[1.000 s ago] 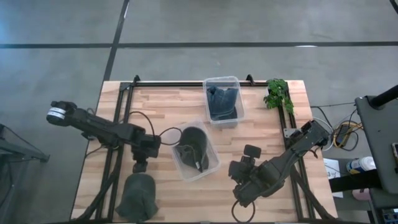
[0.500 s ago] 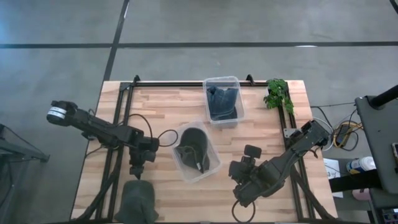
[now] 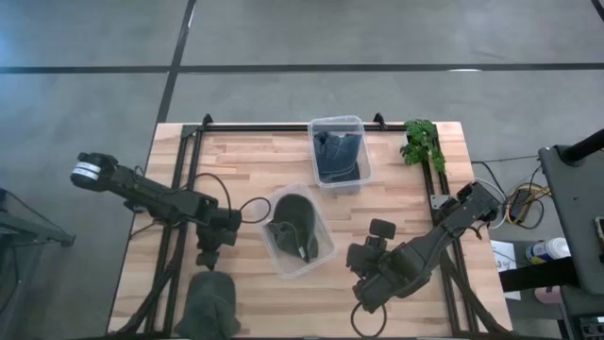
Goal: Pick & Place hat
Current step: Put the black cap into the left transparent bin
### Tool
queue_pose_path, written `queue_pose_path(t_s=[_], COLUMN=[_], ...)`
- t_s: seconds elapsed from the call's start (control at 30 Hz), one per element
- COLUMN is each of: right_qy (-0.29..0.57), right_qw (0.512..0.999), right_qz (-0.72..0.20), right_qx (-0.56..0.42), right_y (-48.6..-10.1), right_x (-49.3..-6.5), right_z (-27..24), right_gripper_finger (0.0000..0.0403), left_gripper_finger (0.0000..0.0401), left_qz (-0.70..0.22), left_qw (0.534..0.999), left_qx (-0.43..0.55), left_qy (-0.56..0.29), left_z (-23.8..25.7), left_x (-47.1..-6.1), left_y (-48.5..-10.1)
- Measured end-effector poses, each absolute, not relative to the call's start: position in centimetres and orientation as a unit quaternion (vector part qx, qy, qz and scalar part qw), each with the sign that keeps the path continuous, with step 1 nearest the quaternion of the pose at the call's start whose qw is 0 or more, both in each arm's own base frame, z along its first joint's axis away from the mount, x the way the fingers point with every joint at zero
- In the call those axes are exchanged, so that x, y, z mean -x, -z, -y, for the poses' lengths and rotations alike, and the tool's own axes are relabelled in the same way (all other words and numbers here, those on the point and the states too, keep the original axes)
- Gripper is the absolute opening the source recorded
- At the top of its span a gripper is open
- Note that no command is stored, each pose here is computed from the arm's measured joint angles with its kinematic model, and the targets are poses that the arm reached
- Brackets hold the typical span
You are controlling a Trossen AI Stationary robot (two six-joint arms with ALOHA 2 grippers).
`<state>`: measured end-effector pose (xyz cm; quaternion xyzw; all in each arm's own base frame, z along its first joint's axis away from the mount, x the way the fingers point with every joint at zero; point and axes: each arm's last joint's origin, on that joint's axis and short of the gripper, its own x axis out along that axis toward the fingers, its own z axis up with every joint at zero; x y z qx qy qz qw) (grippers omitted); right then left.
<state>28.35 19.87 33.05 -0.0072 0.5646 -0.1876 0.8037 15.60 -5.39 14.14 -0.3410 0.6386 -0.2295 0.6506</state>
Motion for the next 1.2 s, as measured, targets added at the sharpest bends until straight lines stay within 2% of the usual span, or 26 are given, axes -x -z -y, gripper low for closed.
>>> queue_pose_path(t_s=[0.3,0.5,0.77,1.2], right_qy=[0.187,0.19,0.19,0.187], right_qw=[0.804,0.804,0.803,0.803], right_qz=[-0.565,-0.564,-0.565,-0.565], right_qx=[0.008,0.008,0.009,0.017], right_y=[-33.1,-33.1,-33.1,-33.1], right_x=[-28.3,-28.4,-28.5,-28.5], right_z=[-19.8,-19.7,-19.6,-19.5], right_gripper_finger=[0.0139,0.0136,0.0137,0.0135], left_gripper_finger=[0.0106,0.0106,0.0106,0.0103], left_qz=[-0.658,-0.657,-0.623,-0.643], left_qw=[0.63,0.652,0.674,0.619], left_qx=[0.329,0.301,0.303,0.346], left_qy=[0.248,0.23,0.256,0.289], left_z=[6.6,7.2,7.9,8.6], left_x=[-14.9,-14.8,-15.6,-14.7], left_y=[-13.9,-13.7,-14.1,-13.4])
